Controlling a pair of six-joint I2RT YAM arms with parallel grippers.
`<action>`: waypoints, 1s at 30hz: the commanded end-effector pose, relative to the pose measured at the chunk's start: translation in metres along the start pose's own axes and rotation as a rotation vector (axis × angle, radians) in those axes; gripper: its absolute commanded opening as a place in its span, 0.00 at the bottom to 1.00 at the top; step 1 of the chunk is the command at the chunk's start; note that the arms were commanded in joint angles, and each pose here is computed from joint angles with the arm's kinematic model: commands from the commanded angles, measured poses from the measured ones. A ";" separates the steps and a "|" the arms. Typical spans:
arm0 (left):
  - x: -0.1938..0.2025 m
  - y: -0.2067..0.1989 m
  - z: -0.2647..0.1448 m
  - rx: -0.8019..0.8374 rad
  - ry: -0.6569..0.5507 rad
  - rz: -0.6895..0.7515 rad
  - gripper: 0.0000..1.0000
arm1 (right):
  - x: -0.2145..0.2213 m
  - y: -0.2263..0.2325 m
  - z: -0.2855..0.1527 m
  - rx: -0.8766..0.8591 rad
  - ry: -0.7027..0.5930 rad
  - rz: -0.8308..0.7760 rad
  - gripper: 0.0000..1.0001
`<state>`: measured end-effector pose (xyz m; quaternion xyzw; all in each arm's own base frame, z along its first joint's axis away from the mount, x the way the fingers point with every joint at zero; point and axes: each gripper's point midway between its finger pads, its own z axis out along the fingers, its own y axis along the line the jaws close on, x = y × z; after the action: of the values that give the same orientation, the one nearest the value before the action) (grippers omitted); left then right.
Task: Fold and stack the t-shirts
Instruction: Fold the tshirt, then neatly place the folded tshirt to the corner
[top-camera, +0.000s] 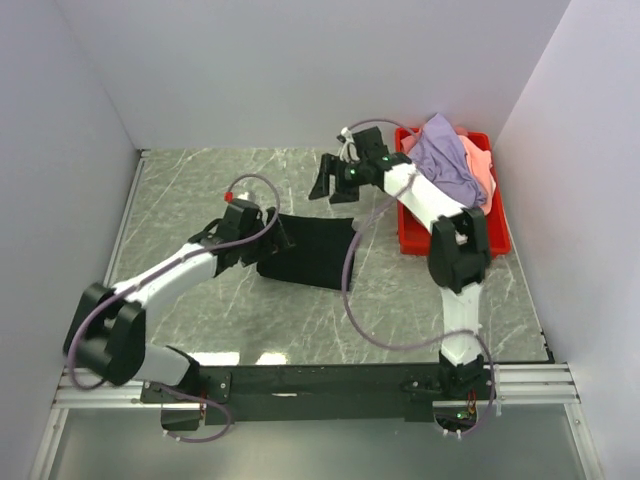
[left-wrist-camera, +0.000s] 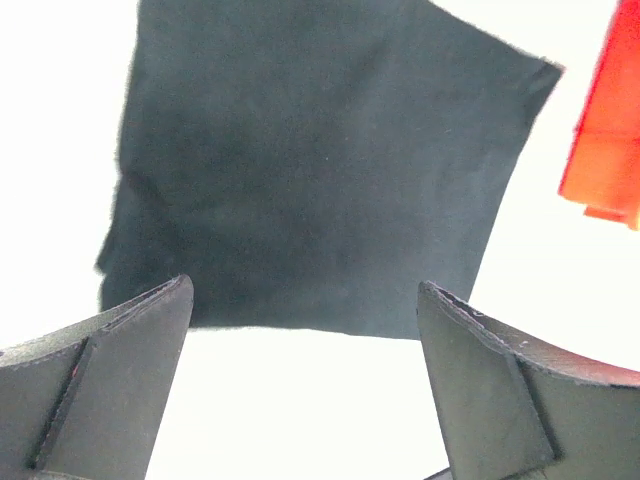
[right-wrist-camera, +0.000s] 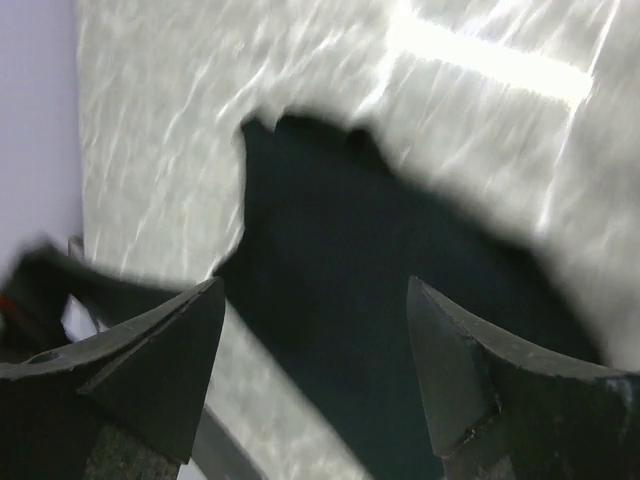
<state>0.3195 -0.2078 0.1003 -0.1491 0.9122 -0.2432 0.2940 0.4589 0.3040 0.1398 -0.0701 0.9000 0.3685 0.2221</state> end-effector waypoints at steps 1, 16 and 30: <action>-0.019 0.016 -0.027 -0.084 -0.119 -0.021 0.99 | 0.011 0.047 -0.066 -0.011 -0.086 -0.150 0.80; -0.046 0.033 0.016 -0.183 -0.106 0.008 0.98 | 0.144 -0.002 -0.150 0.168 -0.117 -0.129 0.83; -0.011 0.053 0.064 -0.379 0.026 0.104 0.47 | 0.156 -0.008 -0.181 0.227 -0.182 -0.139 0.84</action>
<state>0.3649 -0.1784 0.0296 -0.1715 0.9474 -0.0746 0.2598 0.2568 0.1860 0.1623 -0.0719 0.9135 0.2611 0.3035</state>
